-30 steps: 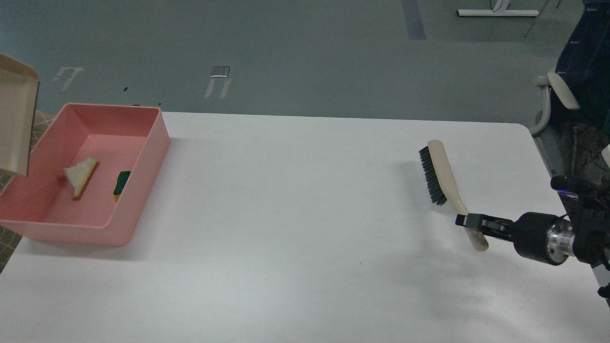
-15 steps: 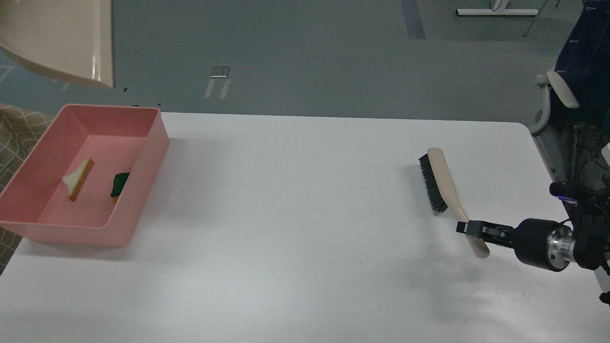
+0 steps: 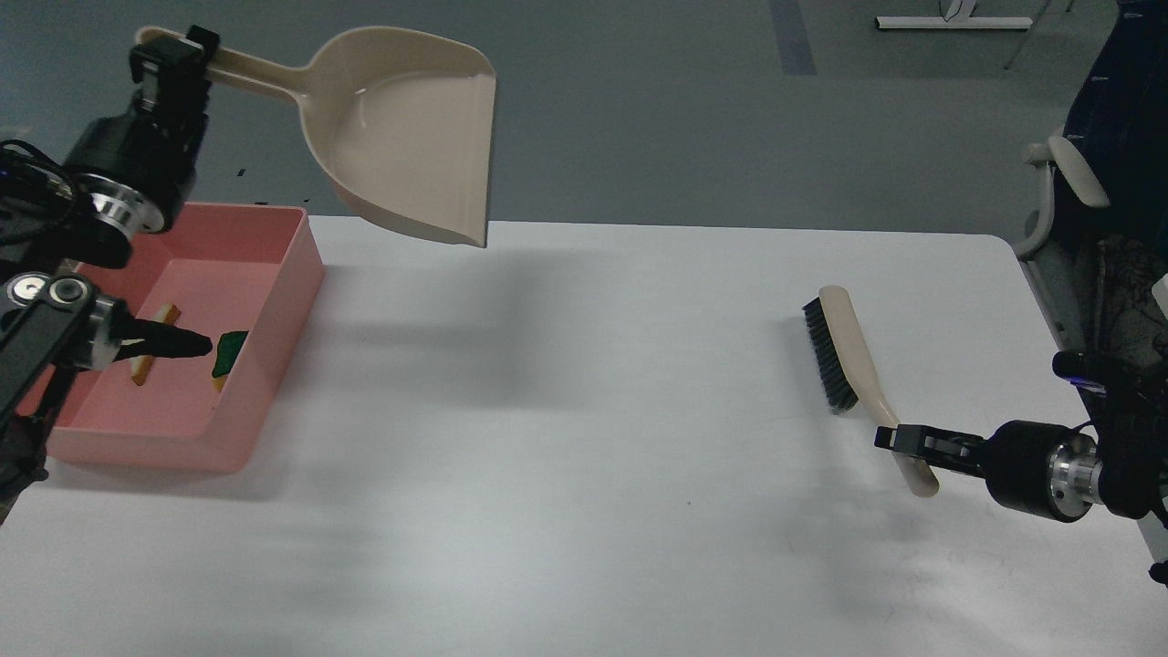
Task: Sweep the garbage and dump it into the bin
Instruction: 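Lower the empty dustpan back onto the table with the left gripper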
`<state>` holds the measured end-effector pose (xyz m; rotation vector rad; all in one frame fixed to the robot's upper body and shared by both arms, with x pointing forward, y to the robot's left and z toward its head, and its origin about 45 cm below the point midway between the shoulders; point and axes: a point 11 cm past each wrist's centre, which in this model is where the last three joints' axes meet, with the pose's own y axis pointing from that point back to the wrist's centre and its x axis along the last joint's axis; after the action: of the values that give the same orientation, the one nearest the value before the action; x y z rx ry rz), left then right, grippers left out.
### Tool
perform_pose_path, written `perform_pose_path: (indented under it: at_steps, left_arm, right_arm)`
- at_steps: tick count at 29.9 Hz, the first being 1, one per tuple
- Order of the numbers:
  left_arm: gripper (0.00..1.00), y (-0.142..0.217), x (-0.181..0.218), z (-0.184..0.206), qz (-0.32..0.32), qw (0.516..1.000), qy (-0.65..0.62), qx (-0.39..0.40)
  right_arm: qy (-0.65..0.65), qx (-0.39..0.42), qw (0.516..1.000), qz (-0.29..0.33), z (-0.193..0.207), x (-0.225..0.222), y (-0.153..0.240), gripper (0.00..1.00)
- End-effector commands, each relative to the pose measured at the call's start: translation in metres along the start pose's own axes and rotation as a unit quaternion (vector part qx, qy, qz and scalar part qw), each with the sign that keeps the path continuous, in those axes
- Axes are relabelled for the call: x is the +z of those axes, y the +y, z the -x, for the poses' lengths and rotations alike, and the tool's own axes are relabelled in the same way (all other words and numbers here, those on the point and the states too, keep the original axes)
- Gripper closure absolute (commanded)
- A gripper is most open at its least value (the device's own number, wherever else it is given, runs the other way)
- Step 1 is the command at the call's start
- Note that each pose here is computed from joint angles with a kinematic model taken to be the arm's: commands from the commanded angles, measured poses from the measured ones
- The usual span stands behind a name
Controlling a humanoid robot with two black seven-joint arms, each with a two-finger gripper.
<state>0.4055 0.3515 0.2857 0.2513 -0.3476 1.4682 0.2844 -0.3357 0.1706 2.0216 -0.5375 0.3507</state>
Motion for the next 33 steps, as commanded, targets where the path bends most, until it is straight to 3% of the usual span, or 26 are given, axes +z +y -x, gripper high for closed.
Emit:
perform_pose_path:
  at_steps: [1, 11, 24, 33]
  left_arm:
    - [1.0, 0.0, -0.012, 0.041, -0.014, 1.0, 0.018, -0.018]
    - [1.0, 0.018, -0.043, 0.106, -0.025, 0.999, 0.017, -0.042]
    - [1.0, 0.056, -0.094, 0.123, -0.055, 0.997, 0.008, -0.048]
    - [1.0, 0.063, -0.106, 0.137, -0.074, 0.996, 0.022, -0.045]
  right_arm:
    - [0.0, 0.0, 1.0, 0.0, 0.0, 0.0, 0.0, 1.0]
    - [0.001, 0.0, 1.0, 0.001, 0.0, 0.001, 0.001, 1.0]
    - [0.0, -0.001, 1.0, 0.0, 0.001, 0.0, 0.0, 1.0]
    - [0.0, -0.002, 1.0, -0.002, 0.001, -0.001, 0.0, 1.0]
